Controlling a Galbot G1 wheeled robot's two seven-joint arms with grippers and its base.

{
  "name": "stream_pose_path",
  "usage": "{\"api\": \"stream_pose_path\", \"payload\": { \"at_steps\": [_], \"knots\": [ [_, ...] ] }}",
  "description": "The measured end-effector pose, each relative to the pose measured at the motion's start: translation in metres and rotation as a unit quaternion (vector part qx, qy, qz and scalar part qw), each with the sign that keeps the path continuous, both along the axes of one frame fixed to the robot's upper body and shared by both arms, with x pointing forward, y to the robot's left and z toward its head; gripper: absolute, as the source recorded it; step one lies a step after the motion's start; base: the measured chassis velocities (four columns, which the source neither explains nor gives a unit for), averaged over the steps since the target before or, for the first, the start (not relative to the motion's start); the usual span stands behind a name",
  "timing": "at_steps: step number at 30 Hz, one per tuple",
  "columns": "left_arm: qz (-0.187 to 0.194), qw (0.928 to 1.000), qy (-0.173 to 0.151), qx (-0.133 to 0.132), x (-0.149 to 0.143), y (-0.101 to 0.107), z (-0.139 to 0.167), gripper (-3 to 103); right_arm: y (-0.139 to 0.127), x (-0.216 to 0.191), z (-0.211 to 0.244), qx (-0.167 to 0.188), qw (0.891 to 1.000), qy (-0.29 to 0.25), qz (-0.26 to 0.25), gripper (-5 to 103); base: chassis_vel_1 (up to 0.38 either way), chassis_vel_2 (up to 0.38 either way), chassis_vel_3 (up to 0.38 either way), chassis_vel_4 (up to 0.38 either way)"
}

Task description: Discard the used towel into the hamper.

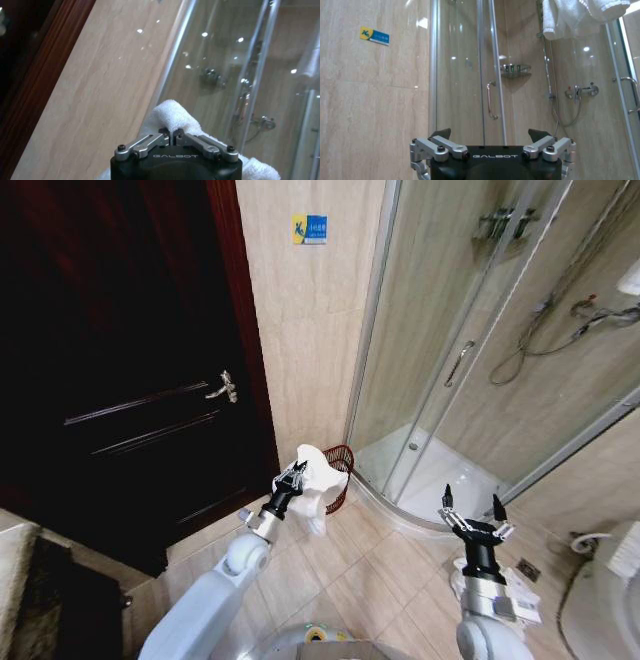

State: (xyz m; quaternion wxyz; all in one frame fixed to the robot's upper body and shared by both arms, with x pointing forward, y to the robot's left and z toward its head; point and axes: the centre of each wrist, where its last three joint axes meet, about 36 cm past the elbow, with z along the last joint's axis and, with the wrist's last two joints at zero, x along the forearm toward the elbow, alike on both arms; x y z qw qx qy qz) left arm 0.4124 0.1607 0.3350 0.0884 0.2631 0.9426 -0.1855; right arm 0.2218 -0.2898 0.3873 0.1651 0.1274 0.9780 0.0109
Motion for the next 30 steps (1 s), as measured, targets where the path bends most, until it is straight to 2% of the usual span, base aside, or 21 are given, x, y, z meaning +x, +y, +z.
{"api": "stream_pose_path", "payload": {
  "at_steps": [2,6,18,30],
  "knots": [
    [0.014,0.9997,0.018,-0.002,0.009,-0.010,-0.010,2,0.005,-0.002,-0.003,0.003,1.000,0.005,0.001,100,0.000,0.000,0.000,0.000],
    [0.023,0.9994,0.026,0.000,0.017,-0.015,-0.015,2,0.006,-0.005,-0.005,0.004,1.000,0.011,0.004,100,0.000,0.000,0.000,0.000],
    [0.029,0.9992,0.026,0.002,0.024,-0.018,-0.017,2,0.004,-0.013,-0.012,0.001,1.000,0.014,0.002,100,0.000,0.000,0.000,0.000],
    [0.031,0.9993,0.019,0.005,0.023,-0.012,-0.013,2,0.000,-0.015,-0.015,0.003,1.000,0.013,-0.001,100,-0.115,0.135,0.129,-0.115]
  ]
}}
